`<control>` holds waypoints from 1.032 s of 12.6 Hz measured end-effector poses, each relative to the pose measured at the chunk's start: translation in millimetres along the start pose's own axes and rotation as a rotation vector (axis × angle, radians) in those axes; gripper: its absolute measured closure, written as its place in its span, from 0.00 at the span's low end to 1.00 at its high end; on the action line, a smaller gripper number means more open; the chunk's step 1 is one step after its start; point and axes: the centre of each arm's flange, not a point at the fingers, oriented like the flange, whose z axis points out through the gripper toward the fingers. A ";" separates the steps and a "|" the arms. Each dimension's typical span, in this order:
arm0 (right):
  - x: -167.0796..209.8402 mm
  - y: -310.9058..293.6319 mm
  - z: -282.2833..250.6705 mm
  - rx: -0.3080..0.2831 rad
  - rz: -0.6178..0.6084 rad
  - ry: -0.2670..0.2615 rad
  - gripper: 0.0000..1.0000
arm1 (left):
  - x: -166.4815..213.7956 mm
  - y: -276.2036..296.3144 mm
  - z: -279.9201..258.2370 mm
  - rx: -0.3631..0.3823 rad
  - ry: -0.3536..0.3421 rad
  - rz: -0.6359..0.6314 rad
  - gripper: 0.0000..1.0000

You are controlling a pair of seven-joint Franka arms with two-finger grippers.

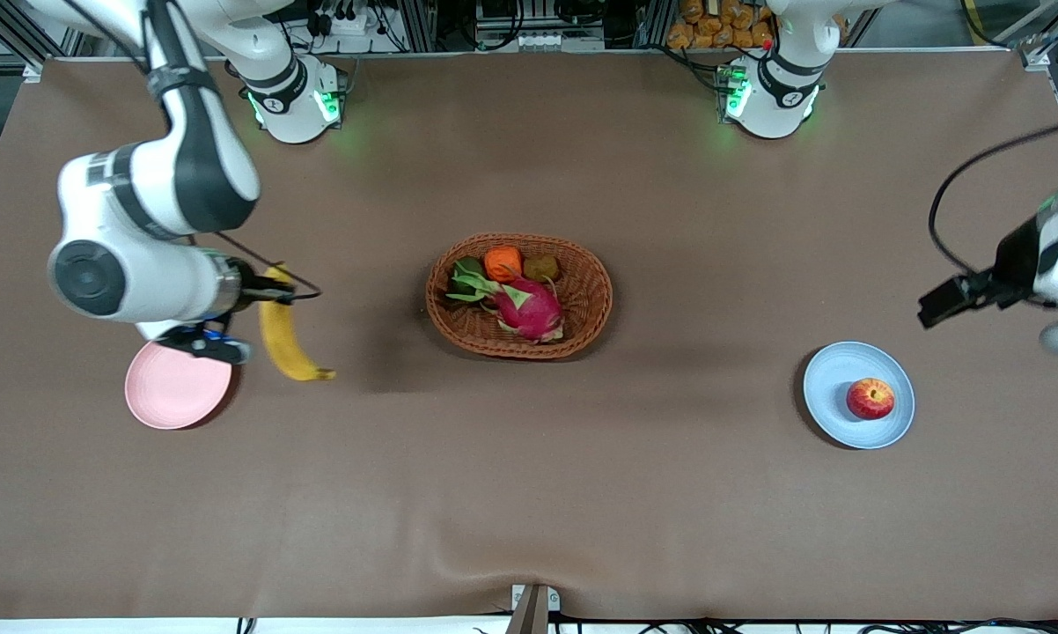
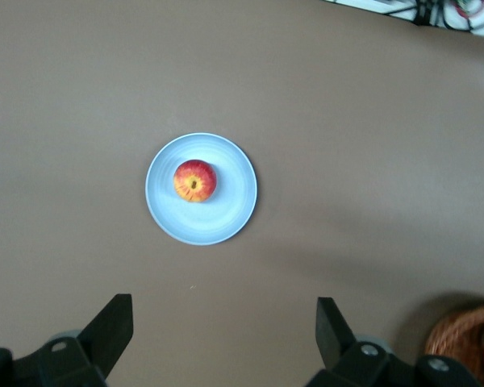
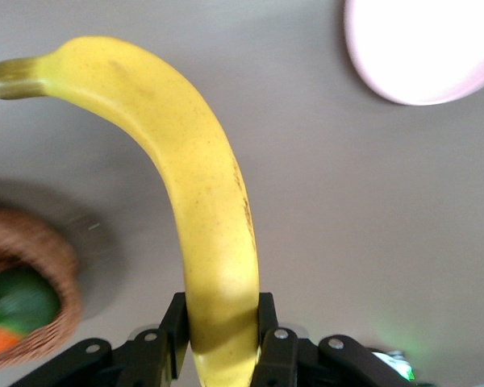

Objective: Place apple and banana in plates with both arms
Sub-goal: 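Release the apple and lift the left gripper while the right gripper carries the banana, then lower the banana onto the pink plate with the right gripper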

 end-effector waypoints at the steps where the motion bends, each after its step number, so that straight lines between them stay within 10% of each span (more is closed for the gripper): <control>1: 12.1 27.7 3.7 -0.006 0.045 -0.011 0.62 | -14.5 -5.1 -18.2 0.014 -0.014 0.039 0.00; 6: 64.1 139.9 40.0 -0.147 0.184 0.019 0.62 | -58.4 -51.2 -40.8 -0.024 -0.087 0.041 0.00; 13: 126.0 198.8 106.4 -0.115 0.110 0.052 0.62 | -76.3 -28.9 -40.0 -0.022 -0.104 0.090 0.00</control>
